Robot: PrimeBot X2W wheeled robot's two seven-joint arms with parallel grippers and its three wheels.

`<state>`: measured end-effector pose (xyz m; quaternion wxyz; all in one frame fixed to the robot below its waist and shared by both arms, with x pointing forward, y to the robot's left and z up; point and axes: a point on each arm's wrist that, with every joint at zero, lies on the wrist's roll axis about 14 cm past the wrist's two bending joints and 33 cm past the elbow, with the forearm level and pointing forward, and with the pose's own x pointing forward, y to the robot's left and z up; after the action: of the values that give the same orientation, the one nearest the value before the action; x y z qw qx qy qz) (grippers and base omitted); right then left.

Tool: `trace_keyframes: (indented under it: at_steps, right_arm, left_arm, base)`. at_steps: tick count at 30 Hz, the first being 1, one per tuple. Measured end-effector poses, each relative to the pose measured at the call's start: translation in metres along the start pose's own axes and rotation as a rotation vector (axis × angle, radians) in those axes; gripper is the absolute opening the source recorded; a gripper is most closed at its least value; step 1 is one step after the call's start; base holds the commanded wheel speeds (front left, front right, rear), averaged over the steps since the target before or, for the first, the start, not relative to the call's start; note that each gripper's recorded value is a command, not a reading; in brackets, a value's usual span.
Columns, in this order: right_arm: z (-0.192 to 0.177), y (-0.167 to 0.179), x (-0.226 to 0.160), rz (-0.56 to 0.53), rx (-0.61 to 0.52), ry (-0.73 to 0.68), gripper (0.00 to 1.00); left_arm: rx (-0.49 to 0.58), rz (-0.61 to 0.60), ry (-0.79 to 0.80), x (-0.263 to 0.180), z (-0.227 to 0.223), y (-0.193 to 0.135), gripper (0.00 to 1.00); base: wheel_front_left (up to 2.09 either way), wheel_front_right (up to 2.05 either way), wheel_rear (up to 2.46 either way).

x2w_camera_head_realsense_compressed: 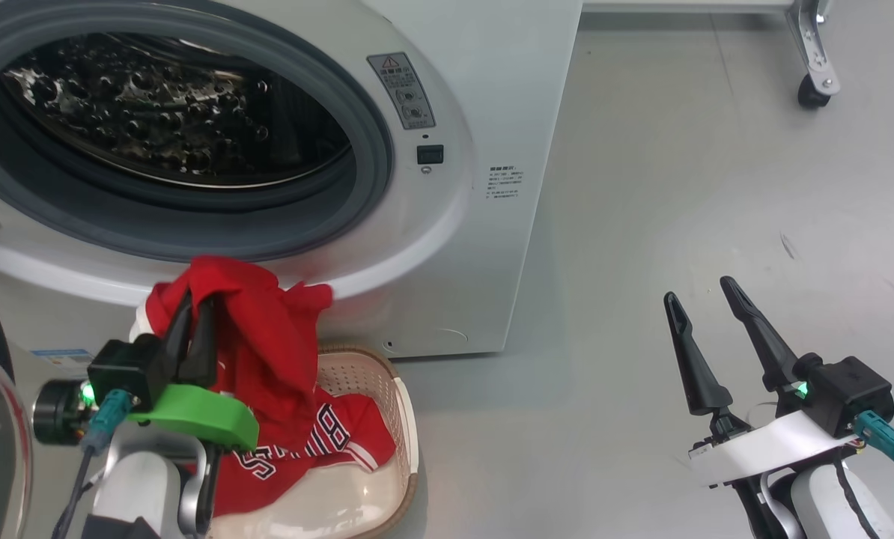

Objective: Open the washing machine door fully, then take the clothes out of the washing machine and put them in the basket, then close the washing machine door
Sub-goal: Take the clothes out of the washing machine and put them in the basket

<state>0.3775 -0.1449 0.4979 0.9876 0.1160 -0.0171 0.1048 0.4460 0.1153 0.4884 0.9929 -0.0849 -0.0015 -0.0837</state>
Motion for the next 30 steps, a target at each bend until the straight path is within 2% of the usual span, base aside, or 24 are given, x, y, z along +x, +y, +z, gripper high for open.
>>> trace_keyframes:
  at_steps: [10,18,30]
  right_arm:
    - [-0.014,-0.013,0.005,-0.020,-0.012,0.052,1.00]
    - [-0.032,-0.029,0.011,-0.038,-0.029,0.112,1.00]
    - [-0.059,-0.054,0.019,-0.081,-0.044,0.187,1.00]
  left_arm:
    - [-0.016,0.005,0.257,-0.011,-0.080,-0.002,0.00]
    - [-0.003,0.022,0.522,-0.030,-0.155,0.001,0.00]
    - [0.017,0.002,0.725,-0.016,-0.219,-0.003,0.00]
  base:
    - [0.00,0.00,0.00]
    - [0.00,0.00,0.00]
    - [0.00,0.00,0.00]
